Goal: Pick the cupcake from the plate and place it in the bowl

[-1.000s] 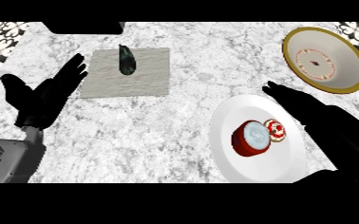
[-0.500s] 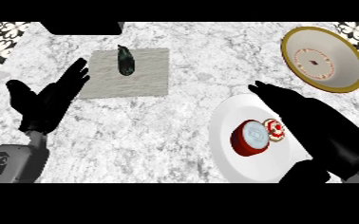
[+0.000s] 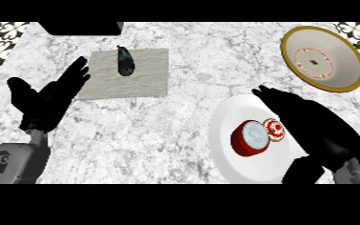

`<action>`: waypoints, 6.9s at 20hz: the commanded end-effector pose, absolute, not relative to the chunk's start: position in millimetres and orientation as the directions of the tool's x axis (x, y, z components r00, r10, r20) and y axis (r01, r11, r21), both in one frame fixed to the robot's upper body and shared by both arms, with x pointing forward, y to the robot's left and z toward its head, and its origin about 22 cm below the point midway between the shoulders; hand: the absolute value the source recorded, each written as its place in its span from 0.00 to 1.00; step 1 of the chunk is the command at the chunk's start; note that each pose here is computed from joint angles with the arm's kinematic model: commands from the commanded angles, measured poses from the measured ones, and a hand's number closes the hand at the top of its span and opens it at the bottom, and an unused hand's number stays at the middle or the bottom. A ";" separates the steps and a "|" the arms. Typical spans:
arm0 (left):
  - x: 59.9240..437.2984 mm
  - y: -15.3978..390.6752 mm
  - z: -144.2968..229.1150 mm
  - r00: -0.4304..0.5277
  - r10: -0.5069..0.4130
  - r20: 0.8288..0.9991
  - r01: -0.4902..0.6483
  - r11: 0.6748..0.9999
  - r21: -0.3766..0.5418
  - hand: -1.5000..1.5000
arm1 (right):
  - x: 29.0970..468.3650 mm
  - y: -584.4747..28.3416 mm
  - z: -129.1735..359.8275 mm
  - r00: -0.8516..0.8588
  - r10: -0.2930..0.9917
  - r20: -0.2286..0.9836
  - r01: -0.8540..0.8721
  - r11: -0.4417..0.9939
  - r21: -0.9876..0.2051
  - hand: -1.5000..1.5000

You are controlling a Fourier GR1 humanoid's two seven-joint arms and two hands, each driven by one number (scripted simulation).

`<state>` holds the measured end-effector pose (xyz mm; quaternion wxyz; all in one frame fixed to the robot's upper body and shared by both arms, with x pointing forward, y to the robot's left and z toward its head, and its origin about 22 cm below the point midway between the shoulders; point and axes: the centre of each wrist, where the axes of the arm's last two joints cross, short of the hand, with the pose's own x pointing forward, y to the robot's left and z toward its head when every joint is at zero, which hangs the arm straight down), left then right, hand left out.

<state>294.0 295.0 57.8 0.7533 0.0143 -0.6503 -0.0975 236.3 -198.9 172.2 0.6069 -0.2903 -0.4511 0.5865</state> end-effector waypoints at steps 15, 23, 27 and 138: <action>284.5 307.4 66.0 0.128 -0.154 0.980 0.129 0.982 0.137 0.50 | 270.7 -194.1 141.0 -0.012 0.989 0.146 -0.492 0.121 -0.862 0.00; 298.2 305.1 71.0 0.140 -0.156 0.978 0.125 0.982 0.139 0.50 | 280.7 -185.2 118.7 0.007 0.992 0.126 -0.519 0.111 -0.847 0.00; 284.6 299.0 58.1 0.133 -0.171 0.976 0.123 0.980 0.155 0.50 | 274.6 -208.6 111.8 0.030 0.994 0.108 -0.547 0.107 -0.831 0.00; 300.7 274.4 62.8 0.092 -0.171 0.981 0.197 0.969 0.151 0.50 | 420.7 -425.0 178.4 -0.165 0.829 0.535 -0.149 0.515 -0.844 1.00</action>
